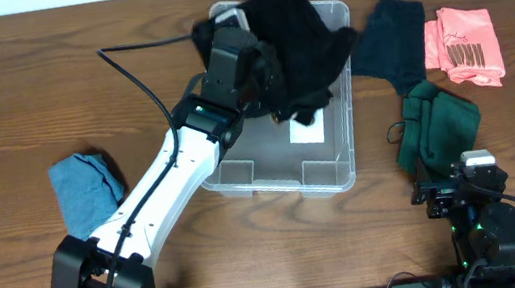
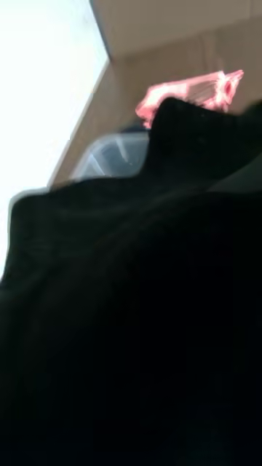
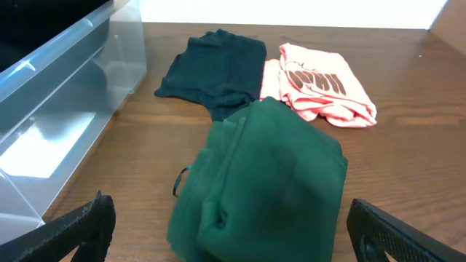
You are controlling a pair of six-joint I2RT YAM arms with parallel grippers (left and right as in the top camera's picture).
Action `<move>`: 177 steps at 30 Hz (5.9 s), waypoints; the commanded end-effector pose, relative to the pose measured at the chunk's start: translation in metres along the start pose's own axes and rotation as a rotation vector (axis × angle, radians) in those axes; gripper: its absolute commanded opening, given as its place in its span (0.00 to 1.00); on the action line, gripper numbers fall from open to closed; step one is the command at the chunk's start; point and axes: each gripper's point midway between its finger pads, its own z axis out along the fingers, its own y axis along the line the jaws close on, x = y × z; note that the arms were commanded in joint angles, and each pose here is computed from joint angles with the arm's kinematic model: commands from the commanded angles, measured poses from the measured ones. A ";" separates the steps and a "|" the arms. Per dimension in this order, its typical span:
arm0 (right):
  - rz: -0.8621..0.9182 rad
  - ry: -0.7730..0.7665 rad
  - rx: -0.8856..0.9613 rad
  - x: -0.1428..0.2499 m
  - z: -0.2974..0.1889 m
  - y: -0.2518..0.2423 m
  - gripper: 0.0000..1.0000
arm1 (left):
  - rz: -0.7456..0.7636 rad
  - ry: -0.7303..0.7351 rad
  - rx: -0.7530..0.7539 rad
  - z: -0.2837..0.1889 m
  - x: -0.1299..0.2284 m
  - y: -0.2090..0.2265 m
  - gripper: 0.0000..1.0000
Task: Pack container
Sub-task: 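Lower the black garment into the bin and spread it inside, then release the black garment and withdraw the left gripper, then move the left gripper to the light-blue cloth and grasp it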
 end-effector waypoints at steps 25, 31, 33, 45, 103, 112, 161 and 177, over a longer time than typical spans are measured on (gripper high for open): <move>0.016 0.001 0.002 0.001 0.000 -0.001 0.99 | -0.167 0.159 0.130 -0.045 0.031 -0.028 0.98; 0.015 0.001 0.002 0.001 0.000 -0.001 0.99 | -0.134 -0.001 0.264 -0.113 -0.012 -0.063 0.98; 0.016 0.001 0.002 0.001 0.000 -0.001 0.99 | -0.134 -0.063 0.273 -0.127 -0.025 -0.066 0.98; 0.016 0.001 0.002 0.001 0.000 -0.001 0.99 | -0.028 -0.157 0.056 -0.112 -0.035 -0.023 0.72; 0.016 0.001 0.002 0.001 0.000 -0.001 0.99 | 0.013 -0.100 -0.690 -0.125 -0.058 0.193 0.59; 0.016 0.001 0.002 0.001 0.000 -0.001 0.99 | -0.009 0.103 -0.731 -0.087 -0.024 0.237 0.59; 0.016 0.001 0.002 0.001 0.000 -0.001 0.99 | -0.344 0.086 -0.670 -0.273 -0.033 0.303 0.79; 0.016 0.001 0.002 0.001 0.000 -0.001 0.99 | -0.515 0.266 -0.498 -0.231 -0.002 0.416 0.79</move>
